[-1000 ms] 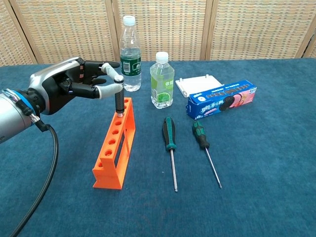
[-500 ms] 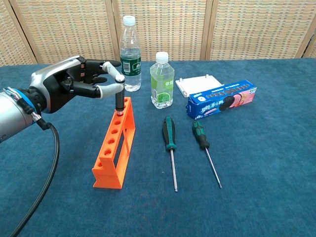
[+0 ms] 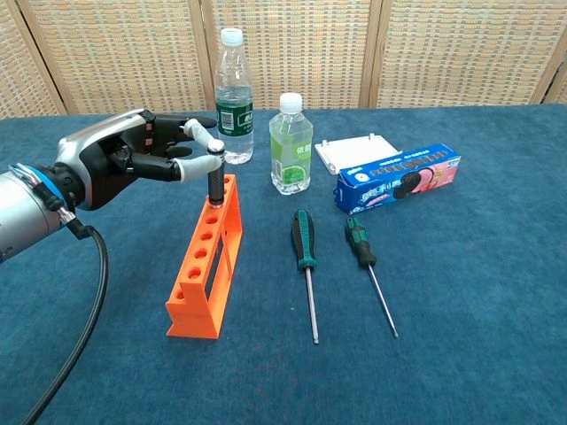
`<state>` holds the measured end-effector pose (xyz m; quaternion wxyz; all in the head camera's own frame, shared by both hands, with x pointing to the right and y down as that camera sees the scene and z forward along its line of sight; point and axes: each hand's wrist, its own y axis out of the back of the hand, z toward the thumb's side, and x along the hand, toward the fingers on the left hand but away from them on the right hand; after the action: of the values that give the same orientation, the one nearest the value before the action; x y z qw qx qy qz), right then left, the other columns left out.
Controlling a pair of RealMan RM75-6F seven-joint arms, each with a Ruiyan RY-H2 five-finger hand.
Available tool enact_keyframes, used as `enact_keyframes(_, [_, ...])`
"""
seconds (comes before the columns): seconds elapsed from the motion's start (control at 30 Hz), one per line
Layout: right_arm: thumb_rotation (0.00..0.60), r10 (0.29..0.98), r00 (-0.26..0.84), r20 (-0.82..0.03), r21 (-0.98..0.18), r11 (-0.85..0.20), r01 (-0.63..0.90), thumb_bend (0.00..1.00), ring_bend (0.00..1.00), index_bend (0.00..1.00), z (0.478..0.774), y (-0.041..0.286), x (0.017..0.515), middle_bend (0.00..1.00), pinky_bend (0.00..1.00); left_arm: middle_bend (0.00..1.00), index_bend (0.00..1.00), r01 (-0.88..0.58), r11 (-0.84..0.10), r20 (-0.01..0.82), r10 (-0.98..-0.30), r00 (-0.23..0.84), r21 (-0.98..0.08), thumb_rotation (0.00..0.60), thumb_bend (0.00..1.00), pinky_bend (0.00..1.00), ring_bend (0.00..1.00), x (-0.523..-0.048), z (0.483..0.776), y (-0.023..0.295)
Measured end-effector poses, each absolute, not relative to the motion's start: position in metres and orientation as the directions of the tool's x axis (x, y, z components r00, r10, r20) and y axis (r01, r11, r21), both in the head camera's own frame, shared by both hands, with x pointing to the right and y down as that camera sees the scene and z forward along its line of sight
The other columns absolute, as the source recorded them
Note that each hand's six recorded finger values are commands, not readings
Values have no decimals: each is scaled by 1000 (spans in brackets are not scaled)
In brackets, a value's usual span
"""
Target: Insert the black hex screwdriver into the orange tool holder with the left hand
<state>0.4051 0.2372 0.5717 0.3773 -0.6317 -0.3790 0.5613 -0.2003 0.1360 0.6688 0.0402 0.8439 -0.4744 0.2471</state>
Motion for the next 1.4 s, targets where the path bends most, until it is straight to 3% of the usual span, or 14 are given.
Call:
enact_keyframes(0.97, [600,909,89,-407,-908,-413,63,280,0,0,569,236,405,0,0,107,728,-825,-539,493,-772,401,-173,600,385,0,0,-207,678,140])
enact_keyframes(1.4, [600,911,91,-402,-910,-409,65,280,0,0,568,236,405,0,0,47,362,-822,-542,488,-773,406,-175,600,304,0,0,-209,673,139])
